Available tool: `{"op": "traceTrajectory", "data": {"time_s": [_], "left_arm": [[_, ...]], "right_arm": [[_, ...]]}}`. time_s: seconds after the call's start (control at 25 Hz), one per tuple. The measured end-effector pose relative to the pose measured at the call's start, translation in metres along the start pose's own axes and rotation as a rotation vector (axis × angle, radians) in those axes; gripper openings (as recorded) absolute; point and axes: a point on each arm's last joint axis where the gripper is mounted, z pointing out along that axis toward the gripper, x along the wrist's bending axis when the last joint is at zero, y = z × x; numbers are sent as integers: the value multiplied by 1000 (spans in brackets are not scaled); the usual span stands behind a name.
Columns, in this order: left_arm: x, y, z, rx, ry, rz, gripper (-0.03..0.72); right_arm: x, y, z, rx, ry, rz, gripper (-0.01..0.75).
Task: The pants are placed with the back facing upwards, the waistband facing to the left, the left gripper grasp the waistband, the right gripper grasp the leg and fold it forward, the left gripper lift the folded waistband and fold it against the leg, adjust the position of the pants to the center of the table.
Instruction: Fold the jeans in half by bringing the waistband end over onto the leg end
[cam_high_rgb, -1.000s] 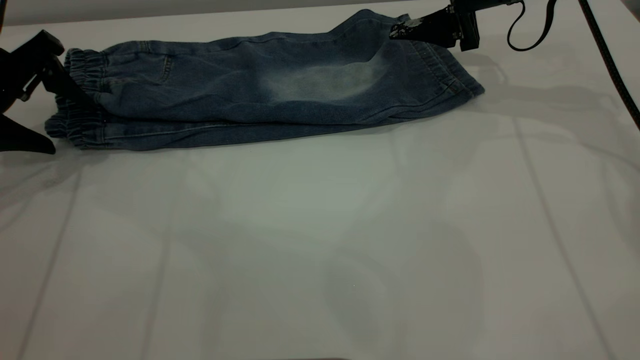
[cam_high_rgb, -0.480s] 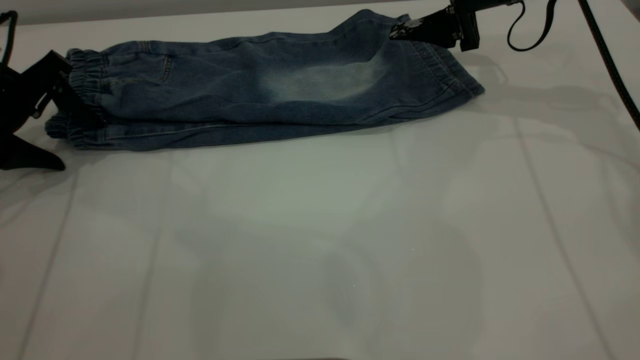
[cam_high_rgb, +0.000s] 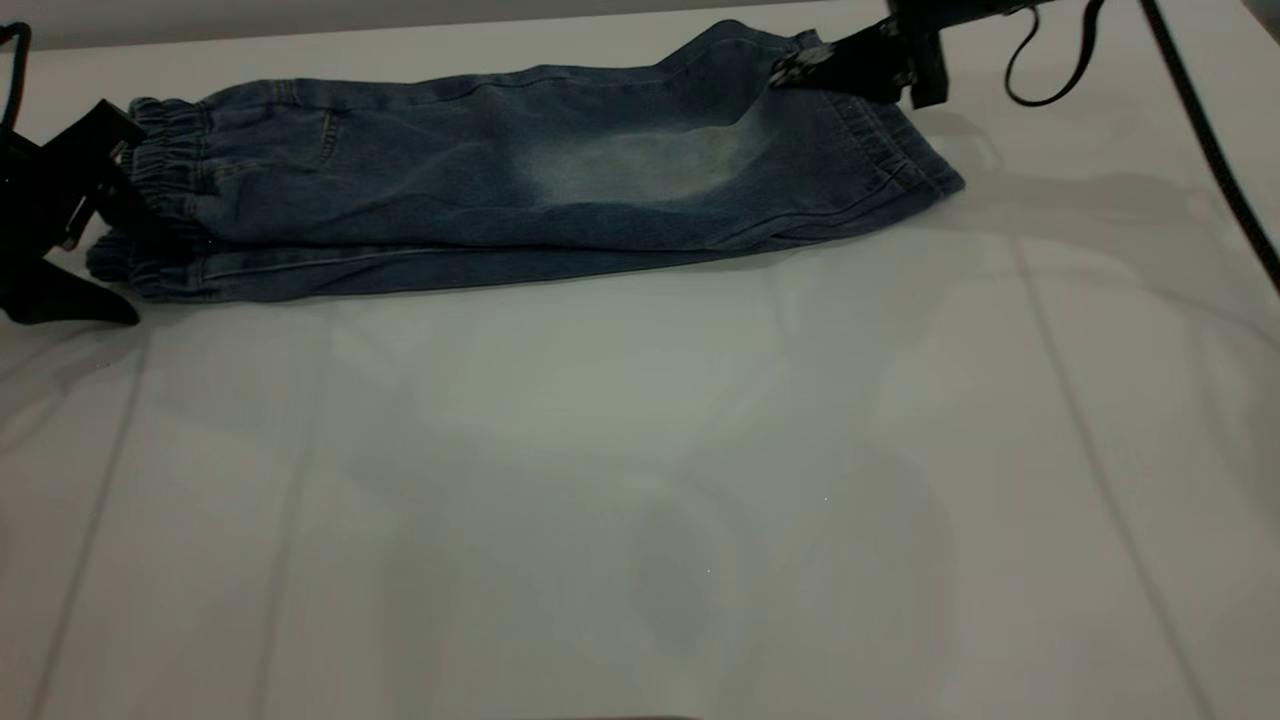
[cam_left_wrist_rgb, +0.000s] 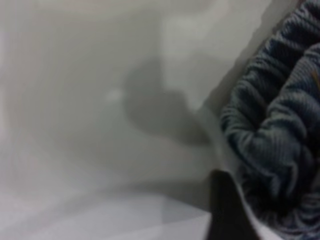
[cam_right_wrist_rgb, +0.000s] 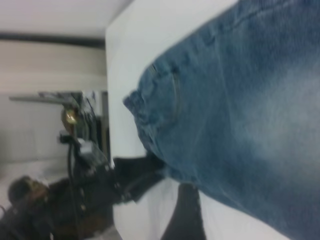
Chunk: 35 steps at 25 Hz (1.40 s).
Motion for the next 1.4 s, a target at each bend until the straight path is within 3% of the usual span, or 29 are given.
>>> {"op": "traceTrajectory", "data": {"time_s": [0.16, 0.24, 0.56, 0.72, 1.04, 1.4], "left_arm": [[-3, -2, 1, -7, 2, 38, 136], [-3, -2, 1, -8, 2, 67, 78], [-29, 4, -36, -47, -85, 222, 69], [-51, 3, -68, -73, -155, 311, 69], [-87, -13, -114, -106, -261, 458, 69], [-97, -22, -149, -125, -307, 575, 69]], "right_arm": [[10, -14, 22, 59, -32, -61, 539], [19, -18, 33, 87, -56, -107, 538], [60, -29, 81, 115, -220, -347, 521], [60, -43, 108, 108, -269, -400, 521], [45, -80, 167, 203, -264, -418, 521], [54, -95, 181, 351, -240, -483, 521]]}}
